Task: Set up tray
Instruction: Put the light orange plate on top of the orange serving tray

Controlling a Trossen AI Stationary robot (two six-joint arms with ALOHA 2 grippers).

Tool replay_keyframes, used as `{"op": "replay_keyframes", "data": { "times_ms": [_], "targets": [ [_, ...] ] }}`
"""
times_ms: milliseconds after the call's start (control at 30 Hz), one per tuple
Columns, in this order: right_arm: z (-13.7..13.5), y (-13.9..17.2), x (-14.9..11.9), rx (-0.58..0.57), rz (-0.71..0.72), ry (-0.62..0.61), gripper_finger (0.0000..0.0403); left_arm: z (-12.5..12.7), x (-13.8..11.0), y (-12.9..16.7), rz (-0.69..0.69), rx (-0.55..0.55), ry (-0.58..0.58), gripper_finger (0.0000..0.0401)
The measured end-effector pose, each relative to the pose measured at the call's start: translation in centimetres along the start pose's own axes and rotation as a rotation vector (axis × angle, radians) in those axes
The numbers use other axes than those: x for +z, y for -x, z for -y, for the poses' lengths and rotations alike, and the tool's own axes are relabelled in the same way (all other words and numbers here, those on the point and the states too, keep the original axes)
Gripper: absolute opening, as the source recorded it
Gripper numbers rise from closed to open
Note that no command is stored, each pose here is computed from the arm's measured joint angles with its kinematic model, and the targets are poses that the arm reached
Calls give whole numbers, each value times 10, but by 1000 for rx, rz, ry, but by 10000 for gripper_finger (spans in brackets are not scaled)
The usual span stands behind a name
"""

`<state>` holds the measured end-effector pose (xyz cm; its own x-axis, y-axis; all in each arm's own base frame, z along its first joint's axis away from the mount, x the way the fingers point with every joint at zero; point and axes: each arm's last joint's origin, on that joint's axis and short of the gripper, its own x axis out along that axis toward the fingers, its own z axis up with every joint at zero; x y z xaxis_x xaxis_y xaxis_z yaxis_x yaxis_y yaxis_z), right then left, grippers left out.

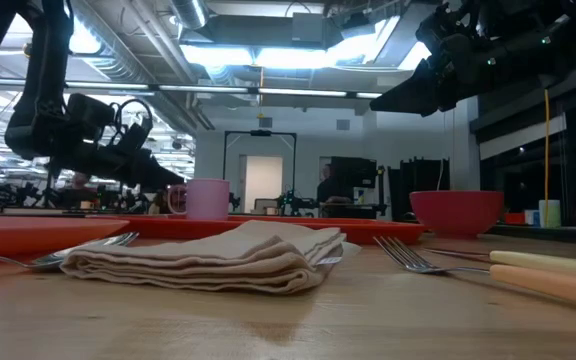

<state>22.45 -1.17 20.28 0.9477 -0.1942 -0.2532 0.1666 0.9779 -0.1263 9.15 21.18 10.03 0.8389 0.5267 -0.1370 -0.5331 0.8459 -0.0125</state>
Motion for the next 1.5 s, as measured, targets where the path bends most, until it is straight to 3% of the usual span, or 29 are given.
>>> {"op": "replay_keyframes", "data": {
  "times_ms": [300, 633, 833, 1200, 1500],
  "targets": [
    [0, 0, 0, 0, 0, 0, 7, 9, 18, -3, 66, -35, -51, 109],
    [0, 0, 0, 0, 0, 10, 8, 38, 63, -1, 210, -140, -159, 109],
    [0, 0, 0, 0, 1, 75, 8, 60, 76, 6, 145, -221, -163, 109],
    [0, 0, 0, 0, 2, 76, 15, 101, 95, 29, 84, -234, -153, 109],
    [0, 0, 5, -6, 45, 71, 7, 140, 97, 36, 49, -250, -157, 106]
  ]
}}
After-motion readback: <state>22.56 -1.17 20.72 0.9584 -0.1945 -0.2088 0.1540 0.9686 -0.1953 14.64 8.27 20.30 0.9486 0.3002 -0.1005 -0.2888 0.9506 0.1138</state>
